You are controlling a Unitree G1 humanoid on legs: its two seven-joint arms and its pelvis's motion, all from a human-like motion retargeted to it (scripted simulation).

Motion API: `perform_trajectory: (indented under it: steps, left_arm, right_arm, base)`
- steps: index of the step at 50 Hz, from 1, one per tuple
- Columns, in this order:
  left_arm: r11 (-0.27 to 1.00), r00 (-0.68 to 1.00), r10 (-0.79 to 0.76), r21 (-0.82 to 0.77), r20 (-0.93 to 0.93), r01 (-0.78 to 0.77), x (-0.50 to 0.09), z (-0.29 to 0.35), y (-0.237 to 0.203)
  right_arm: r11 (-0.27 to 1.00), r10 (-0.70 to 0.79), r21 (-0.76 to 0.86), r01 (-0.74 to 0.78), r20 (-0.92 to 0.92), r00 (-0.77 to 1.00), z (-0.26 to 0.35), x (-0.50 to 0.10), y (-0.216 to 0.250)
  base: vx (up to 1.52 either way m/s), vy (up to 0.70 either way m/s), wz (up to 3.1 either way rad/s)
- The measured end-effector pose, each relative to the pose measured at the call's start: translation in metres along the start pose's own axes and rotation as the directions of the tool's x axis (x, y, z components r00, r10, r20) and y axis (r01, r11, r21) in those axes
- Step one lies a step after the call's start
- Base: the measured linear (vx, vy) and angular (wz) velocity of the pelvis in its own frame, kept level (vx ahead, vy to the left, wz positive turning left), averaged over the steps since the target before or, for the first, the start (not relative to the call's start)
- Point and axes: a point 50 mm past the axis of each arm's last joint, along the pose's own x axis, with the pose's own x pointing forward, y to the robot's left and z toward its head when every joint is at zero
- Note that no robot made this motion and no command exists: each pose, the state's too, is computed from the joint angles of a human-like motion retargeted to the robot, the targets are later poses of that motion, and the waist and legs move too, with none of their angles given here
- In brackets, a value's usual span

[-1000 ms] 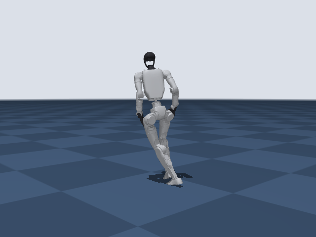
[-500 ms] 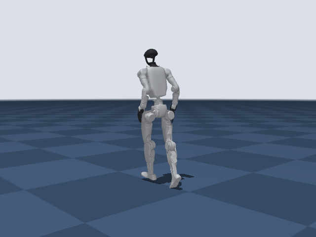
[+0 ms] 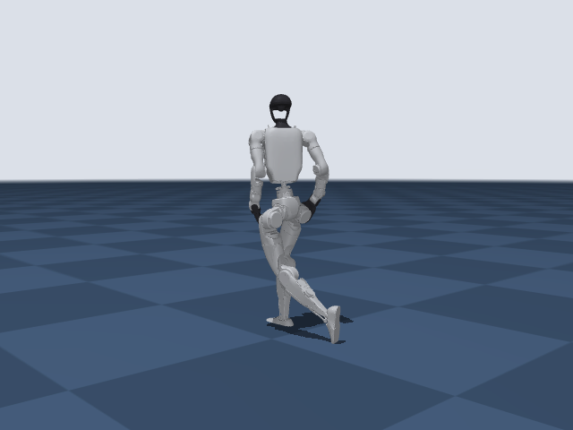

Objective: Walk run

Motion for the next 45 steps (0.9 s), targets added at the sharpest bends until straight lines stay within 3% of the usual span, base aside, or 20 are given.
perform_trajectory:
  steps: [5,7,10,13,16,20,25,28,31,35,37,40,45]
  left_arm:
    - [0.971,0.993,0.013,0.237,-0.119,0.015,0.002,-0.001,0.000]
    - [0.950,0.995,0.102,0.300,-0.022,-0.091,0.001,0.009,0.003]
    - [0.924,0.963,0.210,0.288,0.171,-0.252,-0.002,0.030,0.008]
    - [0.913,0.949,0.216,0.297,0.230,-0.280,-0.004,0.041,0.014]
    - [0.911,0.946,0.204,0.305,0.252,-0.277,-0.003,0.054,0.023]
    - [0.916,0.963,0.167,0.328,0.210,-0.230,-0.002,0.057,0.031]
    - [0.938,0.980,0.197,0.286,0.027,-0.197,-0.002,0.031,0.037]
    - [0.967,0.991,0.125,0.230,-0.056,-0.109,0.000,0.014,0.026]
    - [0.971,0.993,0.082,0.232,-0.081,-0.061,-0.001,0.002,0.017]
    - [0.966,0.991,0.091,0.249,-0.096,-0.065,-0.006,-0.007,0.017]
    - [0.973,0.991,0.109,0.212,-0.075,-0.091,-0.004,-0.004,0.018]
    - [0.982,0.992,0.093,0.171,-0.080,-0.079,-0.009,-0.008,0.020]
    - [0.957,0.983,-0.002,0.283,-0.183,0.055,0.003,0.001,0.013]
  right_arm:
    - [1.000,-0.024,0.017,0.025,-0.069,0.997,-0.014,-0.003,0.000]
    - [0.999,0.016,0.034,-0.013,-0.113,0.993,-0.020,-0.006,0.009]
    - [0.987,0.162,0.022,-0.160,-0.181,0.970,-0.031,-0.011,0.018]
    - [0.943,0.320,0.006,-0.333,-0.299,0.899,-0.046,-0.020,0.031]
    - [0.939,0.340,0.063,-0.339,-0.326,0.882,-0.047,-0.019,0.037]
    - [0.956,0.293,0.092,-0.279,-0.256,0.921,-0.032,-0.005,0.035]
    - [0.918,0.361,-0.047,-0.393,-0.305,0.881,-0.026,0.000,0.041]
    - [0.969,0.203,-0.083,-0.231,-0.258,0.945,-0.023,-0.004,0.033]
    - [1.000,0.014,-0.006,-0.015,-0.159,0.987,-0.013,-0.006,0.022]
    - [0.992,-0.115,0.040,0.120,-0.111,0.987,-0.011,-0.010,0.011]
    - [0.995,-0.093,0.032,0.098,-0.127,0.987,-0.012,-0.007,0.012]
    - [0.998,0.058,0.030,-0.054,-0.129,0.990,-0.012,-0.008,0.026]
    - [0.974,0.224,0.038,-0.222,-0.269,0.937,-0.028,-0.003,0.025]
  base:
    - [1.40,-0.28,0.78]
    - [1.40,-0.29,-0.04]
    - [1.47,-0.28,-0.53]
    - [1.41,-0.29,0.21]
    - [1.61,-0.33,0.04]
    - [1.71,-0.44,1.06]
    - [1.37,-0.35,-0.91]
    - [1.50,-0.33,-0.22]
    - [1.51,-0.36,1.02]
    - [1.42,-0.45,0.62]
    - [1.43,-0.46,-0.25]
    - [1.71,-0.65,-0.34]
    - [1.38,-0.43,0.09]
